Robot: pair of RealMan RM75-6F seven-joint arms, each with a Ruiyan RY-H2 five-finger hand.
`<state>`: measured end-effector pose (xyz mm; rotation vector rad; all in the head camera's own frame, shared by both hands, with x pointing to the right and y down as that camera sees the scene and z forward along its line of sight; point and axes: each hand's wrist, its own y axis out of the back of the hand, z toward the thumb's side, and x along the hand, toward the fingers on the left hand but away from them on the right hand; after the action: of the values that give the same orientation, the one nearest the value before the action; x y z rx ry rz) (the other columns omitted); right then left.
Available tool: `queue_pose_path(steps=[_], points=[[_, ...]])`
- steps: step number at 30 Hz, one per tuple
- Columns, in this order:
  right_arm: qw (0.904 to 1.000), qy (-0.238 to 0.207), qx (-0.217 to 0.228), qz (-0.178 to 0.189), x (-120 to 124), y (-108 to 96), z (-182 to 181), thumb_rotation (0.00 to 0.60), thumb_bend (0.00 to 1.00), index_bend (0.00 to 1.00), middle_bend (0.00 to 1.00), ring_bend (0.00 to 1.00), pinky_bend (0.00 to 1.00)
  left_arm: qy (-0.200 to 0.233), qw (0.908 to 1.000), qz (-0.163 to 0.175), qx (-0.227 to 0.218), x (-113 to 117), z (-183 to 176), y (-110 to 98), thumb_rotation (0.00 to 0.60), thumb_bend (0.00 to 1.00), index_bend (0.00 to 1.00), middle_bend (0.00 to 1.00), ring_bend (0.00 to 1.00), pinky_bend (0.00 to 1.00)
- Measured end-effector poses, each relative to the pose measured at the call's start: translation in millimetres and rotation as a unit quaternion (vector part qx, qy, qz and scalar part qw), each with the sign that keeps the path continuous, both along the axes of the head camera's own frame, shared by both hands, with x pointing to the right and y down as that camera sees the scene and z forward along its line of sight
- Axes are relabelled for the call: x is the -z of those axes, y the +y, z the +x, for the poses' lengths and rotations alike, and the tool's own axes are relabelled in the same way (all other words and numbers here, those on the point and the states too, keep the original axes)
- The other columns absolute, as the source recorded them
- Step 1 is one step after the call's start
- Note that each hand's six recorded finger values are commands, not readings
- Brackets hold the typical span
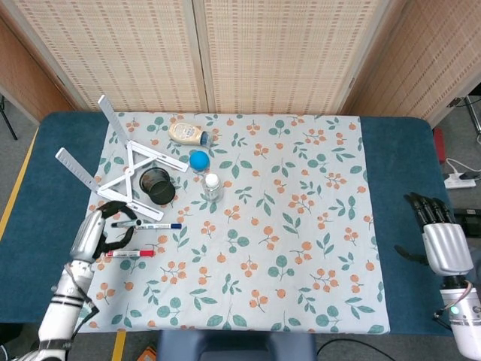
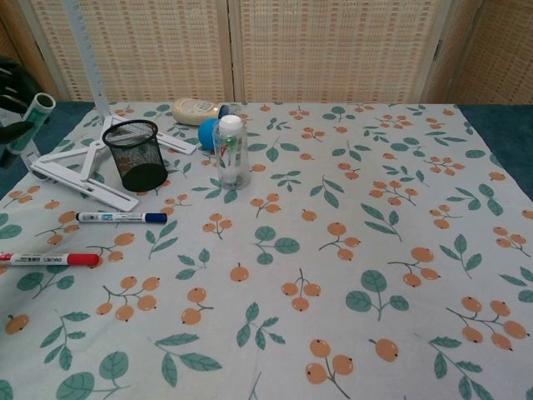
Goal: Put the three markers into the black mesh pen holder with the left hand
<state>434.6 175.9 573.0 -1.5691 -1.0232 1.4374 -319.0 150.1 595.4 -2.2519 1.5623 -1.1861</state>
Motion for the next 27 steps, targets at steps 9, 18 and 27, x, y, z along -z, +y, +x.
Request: queue_pose_path(steps=[9,18,27], points=[[1.0,0.003,-0.001,0.006,3,0,0,0.6,0.03,0.11,0.07,0.11,0.1,0.201,0.9735,-0.09,0.06,-24,5,-99,0.6,0.4,0.55,0.59,0.22,0.2],[0.9999,0.004,-0.005,0.008,5,-1,2,0.6,0.03,0.11,0.07,0.11,0.1,0.258,0.9536,-0.099,0.12,-47,-3,-158,0.6,0.4,0.55,0.59,0.22,0.2],[1.0,0.003,-0.006,0.007,5,-1,2,0.6,0.03,0.11,0.07,0.11,0.1,0.281,0.9418,-0.112,0.147,-76,0,-155,0.6,0.4,0.55,0.58,0.22,0.2]])
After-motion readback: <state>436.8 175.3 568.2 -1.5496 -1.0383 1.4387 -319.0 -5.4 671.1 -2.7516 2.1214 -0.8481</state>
